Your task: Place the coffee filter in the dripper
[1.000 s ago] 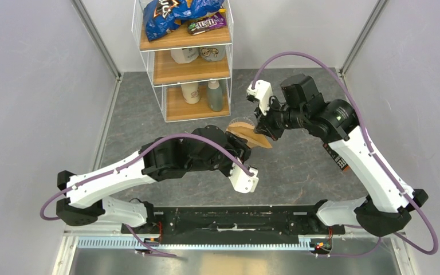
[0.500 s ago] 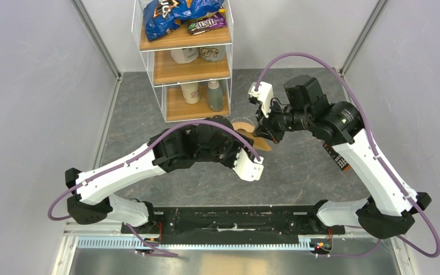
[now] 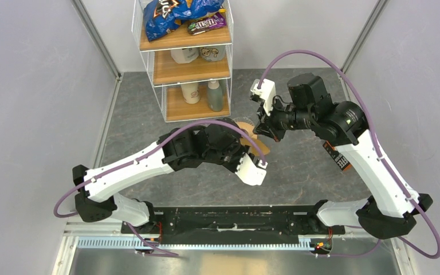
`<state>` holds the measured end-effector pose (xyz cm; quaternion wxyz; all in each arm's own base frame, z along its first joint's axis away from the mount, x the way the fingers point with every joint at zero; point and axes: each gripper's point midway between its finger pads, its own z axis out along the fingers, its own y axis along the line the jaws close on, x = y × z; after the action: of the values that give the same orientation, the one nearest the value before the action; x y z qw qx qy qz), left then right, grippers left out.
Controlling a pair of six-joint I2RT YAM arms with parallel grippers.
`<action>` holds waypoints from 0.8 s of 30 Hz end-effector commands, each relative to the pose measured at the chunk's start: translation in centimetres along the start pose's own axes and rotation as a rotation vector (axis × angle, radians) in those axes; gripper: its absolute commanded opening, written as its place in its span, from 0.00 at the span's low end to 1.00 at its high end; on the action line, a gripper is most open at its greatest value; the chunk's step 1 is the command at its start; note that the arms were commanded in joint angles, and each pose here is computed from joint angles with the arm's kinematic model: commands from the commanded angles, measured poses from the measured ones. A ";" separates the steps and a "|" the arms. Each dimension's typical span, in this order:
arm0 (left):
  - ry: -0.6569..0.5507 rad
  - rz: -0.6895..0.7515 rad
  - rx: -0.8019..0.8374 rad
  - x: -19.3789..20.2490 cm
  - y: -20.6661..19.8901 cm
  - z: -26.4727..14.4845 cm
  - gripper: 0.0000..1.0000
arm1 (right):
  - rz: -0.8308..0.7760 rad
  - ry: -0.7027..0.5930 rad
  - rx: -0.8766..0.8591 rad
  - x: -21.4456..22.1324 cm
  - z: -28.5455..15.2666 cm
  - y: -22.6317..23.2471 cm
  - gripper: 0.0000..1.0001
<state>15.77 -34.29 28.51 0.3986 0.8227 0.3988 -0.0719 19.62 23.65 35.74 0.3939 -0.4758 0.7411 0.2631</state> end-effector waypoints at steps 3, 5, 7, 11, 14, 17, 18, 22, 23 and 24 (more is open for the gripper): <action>-0.025 0.001 0.020 -0.4 -0.6 -0.5 0.02 | -0.016 -0.016 0.081 -0.8 -0.4 -1.4 0.00; -0.031 0.018 0.031 -0.5 -1.0 -0.7 0.02 | -0.020 -0.014 0.101 -0.8 -0.3 -1.8 0.00; -0.030 0.006 0.028 -0.7 -1.0 -0.7 0.02 | -0.020 -0.021 0.094 -1.0 -0.3 -1.7 0.00; -0.047 -0.076 -0.023 -0.9 0.1 -1.4 0.02 | 0.006 -0.007 0.142 -1.3 -0.8 -2.7 0.28; -0.114 -0.296 -0.098 -0.7 2.2 -3.1 0.02 | 0.057 -0.056 0.206 -1.6 -3.3 -5.1 0.62; -0.241 -0.638 -0.217 0.1 6.8 -6.0 0.02 | 0.071 -0.069 0.315 -0.7 -5.2 -7.2 0.77; -0.294 -0.735 -0.247 0.2 8.2 -7.1 0.02 | 0.068 -0.061 0.346 -0.1 -5.5 -7.7 0.83; -0.456 -1.104 -0.326 1.3 12.6 -10.1 0.02 | 0.048 0.019 0.379 3.1 -5.0 -8.1 0.95; -0.514 -1.167 -0.310 1.0 13.2 -10.6 0.02 | 0.025 0.017 0.373 3.5 -4.7 -8.1 0.97; -0.555 -1.222 -0.296 1.0 13.6 -10.9 0.02 | -0.005 0.011 0.362 4.0 -4.6 -7.8 0.97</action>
<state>25.32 -29.64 36.62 0.4907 0.4918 0.6751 -0.2482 24.44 15.71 36.23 0.4591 -0.3720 0.7932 0.1473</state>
